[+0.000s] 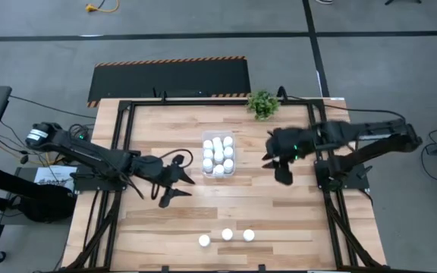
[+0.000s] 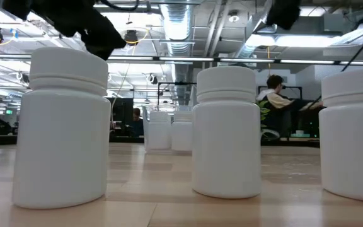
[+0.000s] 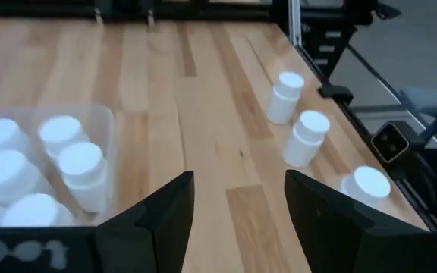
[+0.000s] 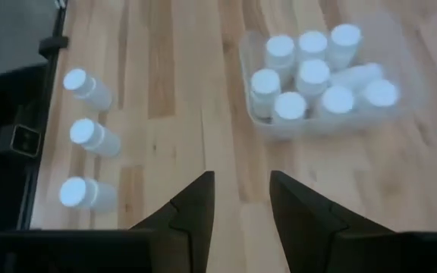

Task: Pick and place pill bottles into a basket
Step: Put the pill bottles into the container

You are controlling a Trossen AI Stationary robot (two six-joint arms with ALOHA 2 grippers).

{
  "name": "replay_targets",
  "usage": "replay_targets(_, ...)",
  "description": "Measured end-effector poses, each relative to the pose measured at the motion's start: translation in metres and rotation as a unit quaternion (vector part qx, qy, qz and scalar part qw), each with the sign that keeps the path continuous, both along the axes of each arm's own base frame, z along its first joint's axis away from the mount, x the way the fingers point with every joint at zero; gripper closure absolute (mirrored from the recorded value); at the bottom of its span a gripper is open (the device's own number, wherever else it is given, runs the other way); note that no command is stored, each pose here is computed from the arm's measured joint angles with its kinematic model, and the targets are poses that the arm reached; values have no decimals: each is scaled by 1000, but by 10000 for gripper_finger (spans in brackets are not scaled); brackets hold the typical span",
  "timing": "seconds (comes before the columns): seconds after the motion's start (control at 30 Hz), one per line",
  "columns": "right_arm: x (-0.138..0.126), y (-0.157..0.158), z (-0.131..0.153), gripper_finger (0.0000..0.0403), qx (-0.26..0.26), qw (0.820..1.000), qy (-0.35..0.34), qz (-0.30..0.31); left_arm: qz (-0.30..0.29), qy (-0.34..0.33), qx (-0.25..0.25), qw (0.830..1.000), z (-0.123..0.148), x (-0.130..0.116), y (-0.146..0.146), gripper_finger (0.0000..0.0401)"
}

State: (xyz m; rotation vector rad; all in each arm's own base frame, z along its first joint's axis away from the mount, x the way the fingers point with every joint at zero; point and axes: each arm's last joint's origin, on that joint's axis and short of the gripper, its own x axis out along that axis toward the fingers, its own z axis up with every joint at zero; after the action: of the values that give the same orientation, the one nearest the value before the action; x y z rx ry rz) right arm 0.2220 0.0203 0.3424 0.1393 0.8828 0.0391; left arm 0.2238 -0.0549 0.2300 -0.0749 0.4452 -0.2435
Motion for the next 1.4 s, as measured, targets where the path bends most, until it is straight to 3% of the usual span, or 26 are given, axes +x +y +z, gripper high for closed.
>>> replay_targets(0.27, 4, 42, -88, 282, 56, 994, -95, 11, -26, 28, -8, 999, -17, 9, -19, 207)
replay_targets(0.43, 15, 63, -128, 282, 71, 992, -97, 35, -42, 25, -9, 999, -19, 8, -33, 207)
replay_targets(0.8, 24, 99, -158, 282, 76, 993, -71, 64, -41, 17, -12, 999, -20, 5, -46, 207)
replay_targets(1.2, -1, 125, -144, 282, 127, 986, -59, 88, -22, 14, -7, 1000, -20, 6, -45, 207)
replay_targets(1.4, -8, 133, -153, 282, 169, 985, -2, 38, -13, 10, -11, 1000, -19, 6, -45, 207)
